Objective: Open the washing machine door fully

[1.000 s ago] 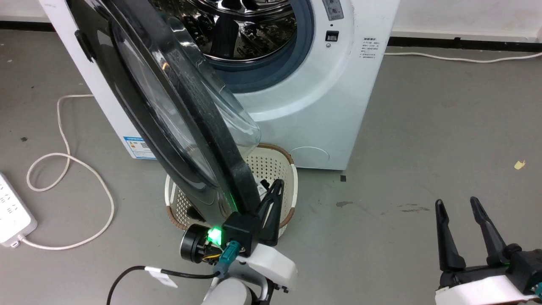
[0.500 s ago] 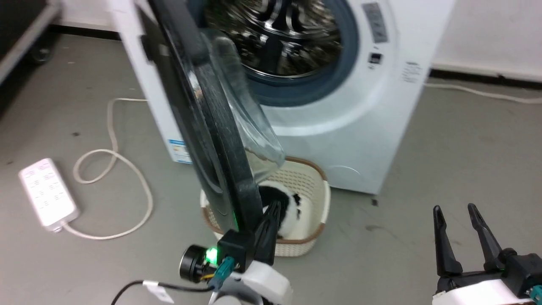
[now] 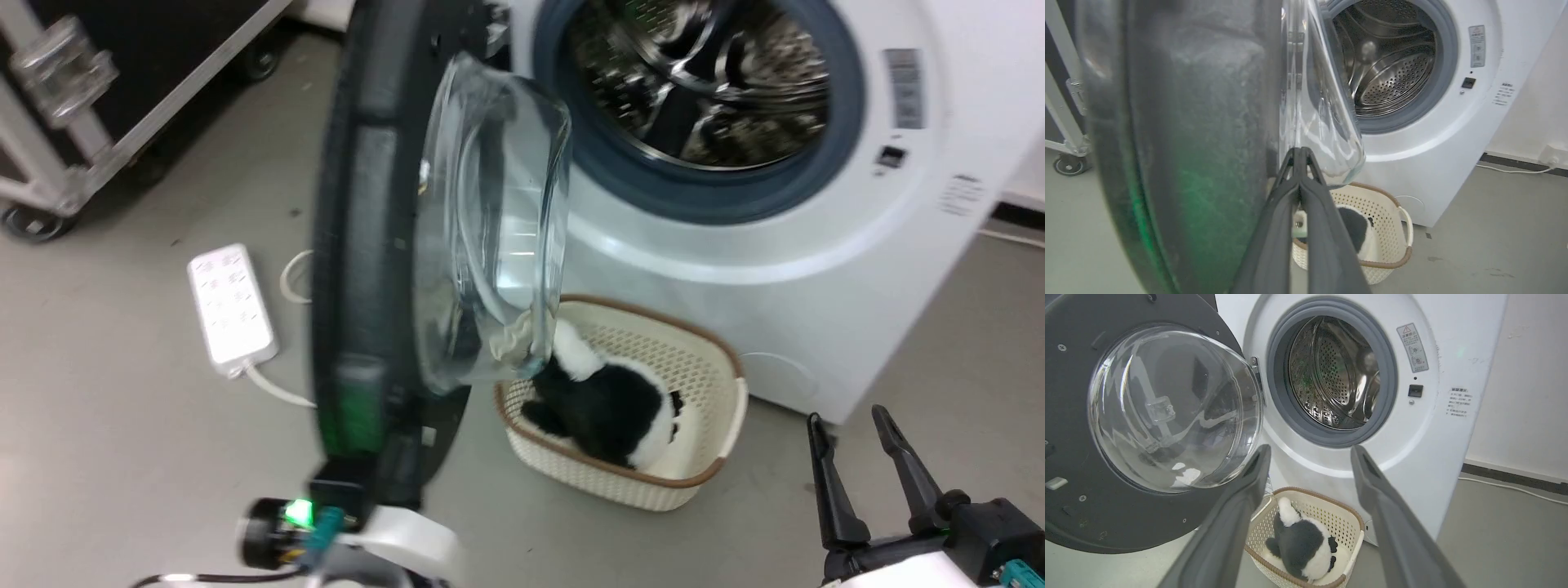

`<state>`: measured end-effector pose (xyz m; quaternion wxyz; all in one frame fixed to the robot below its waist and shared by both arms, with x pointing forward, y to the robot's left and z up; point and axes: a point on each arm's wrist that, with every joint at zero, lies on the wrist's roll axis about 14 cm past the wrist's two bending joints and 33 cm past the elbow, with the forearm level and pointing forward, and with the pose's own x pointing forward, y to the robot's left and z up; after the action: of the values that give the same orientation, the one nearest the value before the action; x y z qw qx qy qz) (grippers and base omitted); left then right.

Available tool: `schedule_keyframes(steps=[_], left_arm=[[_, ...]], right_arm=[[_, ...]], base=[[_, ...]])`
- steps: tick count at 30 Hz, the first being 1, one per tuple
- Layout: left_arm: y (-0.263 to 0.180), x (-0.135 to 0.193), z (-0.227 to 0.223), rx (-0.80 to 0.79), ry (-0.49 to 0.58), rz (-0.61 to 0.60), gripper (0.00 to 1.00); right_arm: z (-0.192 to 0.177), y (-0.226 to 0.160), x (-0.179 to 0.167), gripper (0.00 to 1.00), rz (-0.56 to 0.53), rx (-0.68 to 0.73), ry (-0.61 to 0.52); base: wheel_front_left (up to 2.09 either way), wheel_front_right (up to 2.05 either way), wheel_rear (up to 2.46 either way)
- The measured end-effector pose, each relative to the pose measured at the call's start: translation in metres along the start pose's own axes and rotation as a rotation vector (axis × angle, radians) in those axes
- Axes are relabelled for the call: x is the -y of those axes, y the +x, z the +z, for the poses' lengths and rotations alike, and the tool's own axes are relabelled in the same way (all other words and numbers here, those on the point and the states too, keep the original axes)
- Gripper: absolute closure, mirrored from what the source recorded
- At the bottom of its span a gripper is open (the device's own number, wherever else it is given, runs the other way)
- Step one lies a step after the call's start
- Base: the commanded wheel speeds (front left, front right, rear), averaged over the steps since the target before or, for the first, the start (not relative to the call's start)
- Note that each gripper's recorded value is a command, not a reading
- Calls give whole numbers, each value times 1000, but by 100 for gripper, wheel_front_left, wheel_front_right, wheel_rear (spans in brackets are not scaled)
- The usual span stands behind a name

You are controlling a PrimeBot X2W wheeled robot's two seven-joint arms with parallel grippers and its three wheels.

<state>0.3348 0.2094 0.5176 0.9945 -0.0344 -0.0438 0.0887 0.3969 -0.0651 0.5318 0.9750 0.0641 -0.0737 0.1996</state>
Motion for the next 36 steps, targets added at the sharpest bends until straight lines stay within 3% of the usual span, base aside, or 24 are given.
schedule_keyframes(steps=[7,19,29,36], left_arm=[[3,-67,1,-14,42,176,100],[32,-166,14,-33,153,374,100],[55,-216,12,-76,197,478,100],[56,-222,17,-72,215,478,100]], right_arm=[[-26,15,-8,0,51,-58,18],[-66,36,5,0,96,-133,14],[-88,37,27,0,66,-182,4],[-83,35,30,0,56,-174,-2]], base=[[0,0,0],[0,0,0],[0,0,0],[0,0,0]])
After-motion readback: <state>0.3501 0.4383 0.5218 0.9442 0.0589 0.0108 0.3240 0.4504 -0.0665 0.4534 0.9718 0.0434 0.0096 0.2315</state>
